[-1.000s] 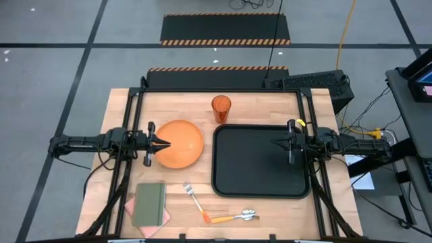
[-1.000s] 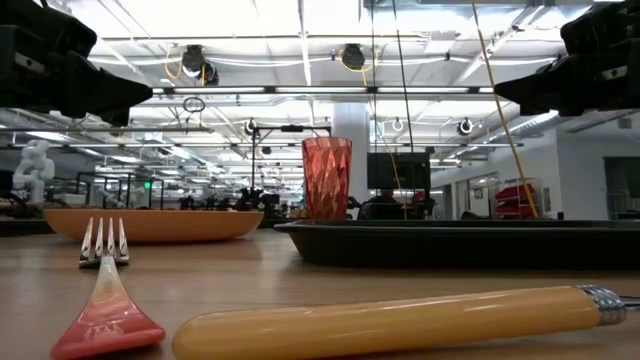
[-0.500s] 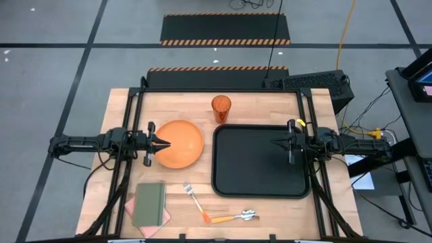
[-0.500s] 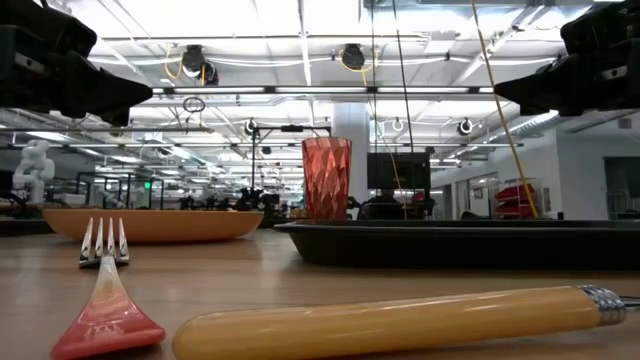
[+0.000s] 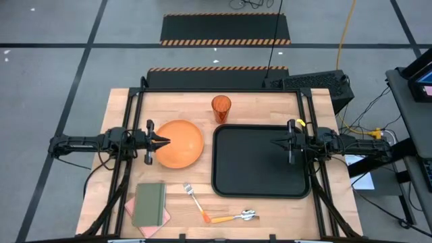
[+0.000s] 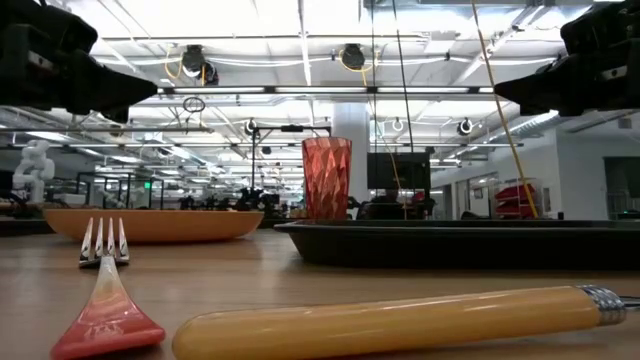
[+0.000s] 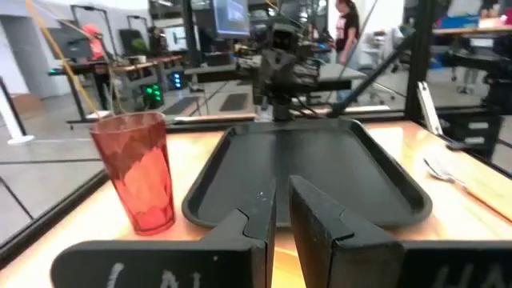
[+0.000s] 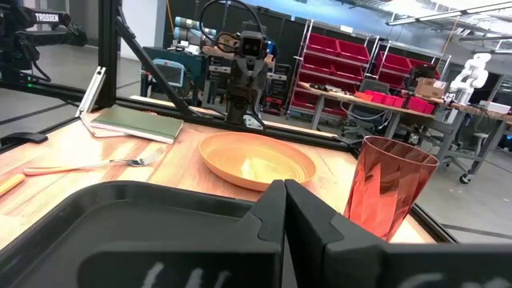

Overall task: Pick and place plate/cup/fork/spoon on tray
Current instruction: Put the brown glass on the top left of the black serving tray

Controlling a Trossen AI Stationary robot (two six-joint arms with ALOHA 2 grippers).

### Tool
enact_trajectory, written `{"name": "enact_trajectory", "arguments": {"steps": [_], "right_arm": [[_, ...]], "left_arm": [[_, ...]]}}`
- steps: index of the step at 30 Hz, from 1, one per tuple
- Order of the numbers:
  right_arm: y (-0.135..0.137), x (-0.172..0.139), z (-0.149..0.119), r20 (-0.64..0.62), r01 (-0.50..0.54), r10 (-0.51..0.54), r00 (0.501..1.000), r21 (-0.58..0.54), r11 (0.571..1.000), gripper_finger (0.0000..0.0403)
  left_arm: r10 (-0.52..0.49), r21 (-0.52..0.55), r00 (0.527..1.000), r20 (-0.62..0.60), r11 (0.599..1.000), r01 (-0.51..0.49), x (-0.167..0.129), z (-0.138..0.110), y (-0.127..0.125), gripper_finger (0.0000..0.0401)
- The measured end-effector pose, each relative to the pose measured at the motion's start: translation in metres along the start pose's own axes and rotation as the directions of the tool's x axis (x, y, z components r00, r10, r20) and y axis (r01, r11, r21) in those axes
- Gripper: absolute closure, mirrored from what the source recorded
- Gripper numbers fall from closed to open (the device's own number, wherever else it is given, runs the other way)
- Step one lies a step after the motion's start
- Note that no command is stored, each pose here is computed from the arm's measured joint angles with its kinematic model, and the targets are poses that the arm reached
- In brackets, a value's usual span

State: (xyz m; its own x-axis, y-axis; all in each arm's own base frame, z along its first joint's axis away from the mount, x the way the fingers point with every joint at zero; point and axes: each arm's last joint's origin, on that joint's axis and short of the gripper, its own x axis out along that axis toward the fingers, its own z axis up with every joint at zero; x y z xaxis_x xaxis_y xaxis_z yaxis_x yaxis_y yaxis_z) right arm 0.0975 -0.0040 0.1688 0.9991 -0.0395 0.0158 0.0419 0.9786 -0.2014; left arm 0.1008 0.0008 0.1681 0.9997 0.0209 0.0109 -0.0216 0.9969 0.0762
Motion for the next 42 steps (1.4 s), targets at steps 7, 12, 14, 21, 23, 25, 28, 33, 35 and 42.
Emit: {"name": "enact_trajectory", "arguments": {"steps": [7,12,14,21,23,25,28,33,35,42], "right_arm": [[0.0,0.0,0.0,0.0,0.0,0.0,1.0,0.0,1.0,0.0403],[0.0,0.0,0.0,0.0,0.0,0.0,1.0,0.0,1.0,0.0403],[0.0,0.0,0.0,0.0,0.0,0.0,1.0,0.0,1.0,0.0403],[0.0,0.0,0.0,0.0,0.0,0.0,1.0,0.0,1.0,0.0403],[0.0,0.0,0.0,0.0,0.0,0.0,1.0,0.0,1.0,0.0403],[0.0,0.0,0.0,0.0,0.0,0.0,1.0,0.0,1.0,0.0403],[0.0,0.0,0.0,0.0,0.0,0.0,1.0,0.0,1.0,0.0403],[0.0,0.0,0.0,0.0,0.001,-0.001,1.0,-0.001,1.0,0.0403],[0.0,0.0,0.0,0.0,0.001,-0.001,1.0,0.006,1.0,0.0403],[0.0,0.0,0.0,0.002,0.002,-0.002,1.0,0.007,1.0,0.0403]], "left_arm": [[0.006,-0.021,0.998,0.065,1.0,-0.004,0.0,0.006,0.001,0.0359],[0.008,-0.038,0.996,0.087,0.999,-0.004,0.0,0.008,0.001,0.0359],[0.008,-0.035,0.996,0.093,0.999,-0.004,0.0,0.009,0.001,0.0359],[0.01,-0.032,0.993,0.119,0.999,-0.007,-0.001,0.011,0.001,0.0359],[0.016,-0.034,0.987,0.163,0.999,-0.011,-0.001,0.016,0.001,0.0359],[0.023,-0.043,0.975,0.222,0.999,-0.014,-0.002,0.021,0.002,0.0359],[0.03,-0.02,0.953,0.3,0.999,-0.026,-0.005,0.031,0.003,0.0359],[0.039,0.013,0.938,0.346,0.999,-0.047,-0.01,0.059,0.005,0.0359],[0.038,0.019,0.942,0.332,0.999,-0.047,-0.011,0.073,0.006,0.0362],[0.084,0.061,0.968,0.236,0.993,-0.101,-0.002,0.132,0.012,0.0395]]}}
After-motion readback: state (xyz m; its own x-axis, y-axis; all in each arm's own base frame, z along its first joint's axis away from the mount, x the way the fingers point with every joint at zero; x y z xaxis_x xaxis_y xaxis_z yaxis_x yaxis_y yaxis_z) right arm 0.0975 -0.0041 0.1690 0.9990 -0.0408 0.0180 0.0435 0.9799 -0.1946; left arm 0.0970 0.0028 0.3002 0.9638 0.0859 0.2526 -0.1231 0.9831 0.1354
